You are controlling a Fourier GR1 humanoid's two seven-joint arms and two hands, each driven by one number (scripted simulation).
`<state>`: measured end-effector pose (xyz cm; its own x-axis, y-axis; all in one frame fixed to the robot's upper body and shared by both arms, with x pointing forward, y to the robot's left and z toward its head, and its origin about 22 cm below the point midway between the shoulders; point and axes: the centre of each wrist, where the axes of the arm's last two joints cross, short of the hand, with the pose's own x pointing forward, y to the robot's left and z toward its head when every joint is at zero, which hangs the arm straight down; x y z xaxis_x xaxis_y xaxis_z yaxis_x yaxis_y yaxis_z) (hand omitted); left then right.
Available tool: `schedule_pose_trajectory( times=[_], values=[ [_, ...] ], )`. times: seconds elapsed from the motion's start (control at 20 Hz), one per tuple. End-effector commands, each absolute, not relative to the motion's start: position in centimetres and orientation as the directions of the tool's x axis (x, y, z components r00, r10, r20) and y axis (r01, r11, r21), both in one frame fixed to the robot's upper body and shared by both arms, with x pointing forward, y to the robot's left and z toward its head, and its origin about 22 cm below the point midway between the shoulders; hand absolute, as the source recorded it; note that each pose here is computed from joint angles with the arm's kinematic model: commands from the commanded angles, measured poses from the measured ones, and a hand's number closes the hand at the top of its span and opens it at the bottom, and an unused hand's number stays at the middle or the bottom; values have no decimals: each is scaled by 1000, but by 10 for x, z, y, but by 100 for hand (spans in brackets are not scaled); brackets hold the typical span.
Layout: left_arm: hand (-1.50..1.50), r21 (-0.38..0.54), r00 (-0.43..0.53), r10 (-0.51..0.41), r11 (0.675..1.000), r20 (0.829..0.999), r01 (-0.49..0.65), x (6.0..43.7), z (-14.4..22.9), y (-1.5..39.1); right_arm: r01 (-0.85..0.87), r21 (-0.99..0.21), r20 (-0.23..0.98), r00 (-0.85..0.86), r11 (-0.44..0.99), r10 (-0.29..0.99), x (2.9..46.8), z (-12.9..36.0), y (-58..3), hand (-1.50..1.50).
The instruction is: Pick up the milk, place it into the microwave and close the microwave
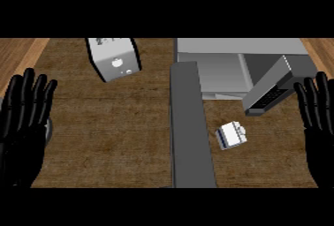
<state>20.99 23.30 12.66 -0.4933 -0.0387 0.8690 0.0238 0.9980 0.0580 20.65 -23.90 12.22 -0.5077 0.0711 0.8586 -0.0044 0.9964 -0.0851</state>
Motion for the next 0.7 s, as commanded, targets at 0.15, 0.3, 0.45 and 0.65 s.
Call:
schedule_pose_trajectory(
  times=[0.15,0.3,0.45,0.65],
  values=[
    [-150,102,-484,-69,994,872,41,215,122,254,45,-153,856,-494,987,155,197,116,-224,-150],
    [-150,-92,-386,138,986,912,137,210,113,246,-73,-94,883,-467,993,49,197,130,-221,-150],
    [-150,-107,-385,154,984,910,141,210,112,269,-64,-102,891,-450,993,63,189,131,-205,-150],
    [-150,-120,-383,166,983,909,141,182,102,287,-14,-81,899,-432,997,67,188,126,-211,-150]
  ],
)
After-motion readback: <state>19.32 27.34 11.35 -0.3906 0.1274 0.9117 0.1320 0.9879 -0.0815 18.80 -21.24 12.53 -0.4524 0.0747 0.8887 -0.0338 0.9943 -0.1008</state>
